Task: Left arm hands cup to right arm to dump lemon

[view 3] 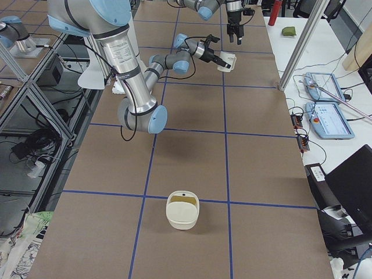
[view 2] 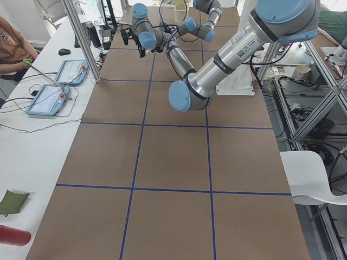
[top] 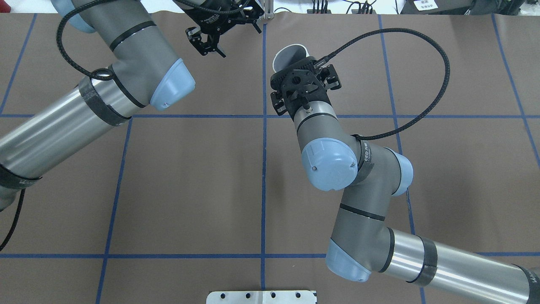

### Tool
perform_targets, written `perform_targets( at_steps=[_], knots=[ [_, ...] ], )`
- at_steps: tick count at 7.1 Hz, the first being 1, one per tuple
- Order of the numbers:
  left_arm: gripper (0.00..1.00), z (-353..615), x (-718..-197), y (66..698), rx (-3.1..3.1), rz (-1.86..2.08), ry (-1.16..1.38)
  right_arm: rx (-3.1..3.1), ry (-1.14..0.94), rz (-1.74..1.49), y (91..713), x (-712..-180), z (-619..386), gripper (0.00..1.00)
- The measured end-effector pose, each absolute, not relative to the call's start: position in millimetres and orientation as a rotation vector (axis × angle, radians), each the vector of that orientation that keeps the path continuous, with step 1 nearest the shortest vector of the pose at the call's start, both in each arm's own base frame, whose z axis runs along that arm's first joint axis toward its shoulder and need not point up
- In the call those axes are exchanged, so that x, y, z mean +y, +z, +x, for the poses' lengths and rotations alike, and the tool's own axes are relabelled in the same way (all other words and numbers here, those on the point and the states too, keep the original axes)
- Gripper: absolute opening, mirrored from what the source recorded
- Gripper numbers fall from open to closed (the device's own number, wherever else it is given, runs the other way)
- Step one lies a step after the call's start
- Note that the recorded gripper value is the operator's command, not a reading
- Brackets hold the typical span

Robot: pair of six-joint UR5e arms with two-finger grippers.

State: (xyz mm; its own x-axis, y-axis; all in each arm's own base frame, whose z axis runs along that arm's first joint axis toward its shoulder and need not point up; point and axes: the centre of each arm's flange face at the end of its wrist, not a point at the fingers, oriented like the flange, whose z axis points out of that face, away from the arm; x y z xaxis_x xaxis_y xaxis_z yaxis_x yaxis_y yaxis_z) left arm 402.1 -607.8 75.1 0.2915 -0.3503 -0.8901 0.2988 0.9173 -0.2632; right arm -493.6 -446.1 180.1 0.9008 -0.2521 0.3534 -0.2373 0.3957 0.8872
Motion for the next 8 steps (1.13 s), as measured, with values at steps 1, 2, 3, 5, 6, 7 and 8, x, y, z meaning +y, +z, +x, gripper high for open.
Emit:
perform_targets(
  at_steps=[1, 2, 3, 5, 6, 7, 8],
  knots=[
    [1.00, 403.0, -604.4, 71.8, 1.211, -0.076, -0.416, -0.474, -0.007, 1.179, 178.6, -446.9, -494.7, 0.22],
    [1.00, 404.8, -601.0, 67.4, 1.220, -0.093, -0.399, -0.476, -0.004, 1.180, 176.8, -446.9, -495.1, 0.22],
    [0.97, 409.5, -596.6, 63.5, 1.225, -0.104, -0.385, -0.480, 0.001, 1.180, 175.3, -447.0, -495.2, 0.22],
    [0.93, 424.4, -585.2, 60.0, 1.230, -0.119, -0.357, -0.488, 0.010, 1.179, 174.5, -446.7, -495.5, 0.22],
    [0.90, 431.4, -579.4, 58.8, 1.236, -0.123, -0.342, -0.490, 0.012, 1.180, 174.2, -446.8, -495.3, 0.22],
    [0.86, 439.5, -572.8, 57.5, 1.241, -0.128, -0.326, -0.492, 0.013, 1.181, 174.0, -446.9, -495.0, 0.22],
    [0.82, 445.7, -567.4, 55.8, 1.248, -0.130, -0.312, -0.494, 0.015, 1.182, 173.7, -446.9, -494.9, 0.22]
  ],
)
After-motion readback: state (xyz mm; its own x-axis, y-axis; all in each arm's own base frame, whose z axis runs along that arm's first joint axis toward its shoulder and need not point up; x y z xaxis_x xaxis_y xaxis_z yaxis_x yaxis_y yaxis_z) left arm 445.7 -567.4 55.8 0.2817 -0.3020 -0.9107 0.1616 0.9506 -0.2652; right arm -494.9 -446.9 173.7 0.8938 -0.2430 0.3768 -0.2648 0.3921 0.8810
